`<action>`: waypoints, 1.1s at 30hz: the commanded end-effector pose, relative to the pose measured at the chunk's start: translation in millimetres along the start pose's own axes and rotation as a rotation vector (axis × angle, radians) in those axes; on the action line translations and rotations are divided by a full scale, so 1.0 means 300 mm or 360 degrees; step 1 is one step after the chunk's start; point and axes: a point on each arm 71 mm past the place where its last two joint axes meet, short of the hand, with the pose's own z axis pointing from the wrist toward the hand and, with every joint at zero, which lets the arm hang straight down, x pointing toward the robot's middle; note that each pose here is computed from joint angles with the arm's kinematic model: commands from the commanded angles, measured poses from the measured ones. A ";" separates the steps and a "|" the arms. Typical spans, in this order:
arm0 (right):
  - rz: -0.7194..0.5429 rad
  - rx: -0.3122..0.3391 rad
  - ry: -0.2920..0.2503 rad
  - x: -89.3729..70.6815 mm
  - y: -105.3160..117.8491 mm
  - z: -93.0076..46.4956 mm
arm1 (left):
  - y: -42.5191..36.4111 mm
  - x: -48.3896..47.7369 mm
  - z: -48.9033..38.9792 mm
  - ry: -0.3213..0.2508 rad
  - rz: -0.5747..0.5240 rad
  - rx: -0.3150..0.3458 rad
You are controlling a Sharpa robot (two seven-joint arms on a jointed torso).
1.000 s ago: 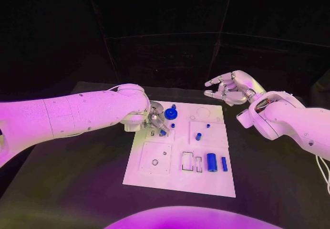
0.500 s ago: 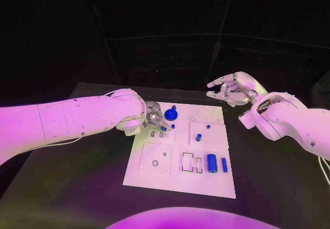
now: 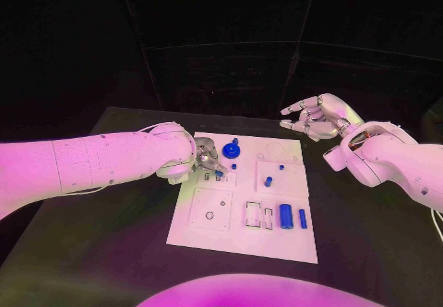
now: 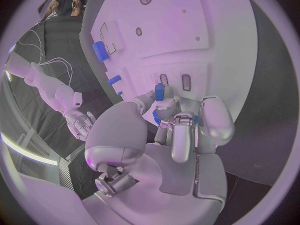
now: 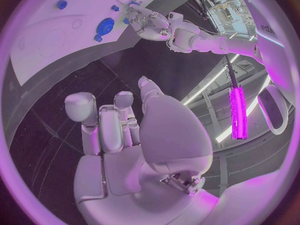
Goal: Assemble the parts on the task board
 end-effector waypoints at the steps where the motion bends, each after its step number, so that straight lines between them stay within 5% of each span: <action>1: 0.0009 -0.0008 0.0009 -0.001 0.004 0.001 | 0.003 0.010 -0.002 0.0025 0.0092 0.0000; 14: 0.0009 -0.0012 0.0009 0.001 0.005 0.003 | 0.043 0.021 -0.018 0.0065 0.0139 -0.0030; 33: 0.0011 -0.0016 0.0009 0.005 0.008 0.006 | 0.029 0.029 -0.013 0.0093 0.0164 -0.0022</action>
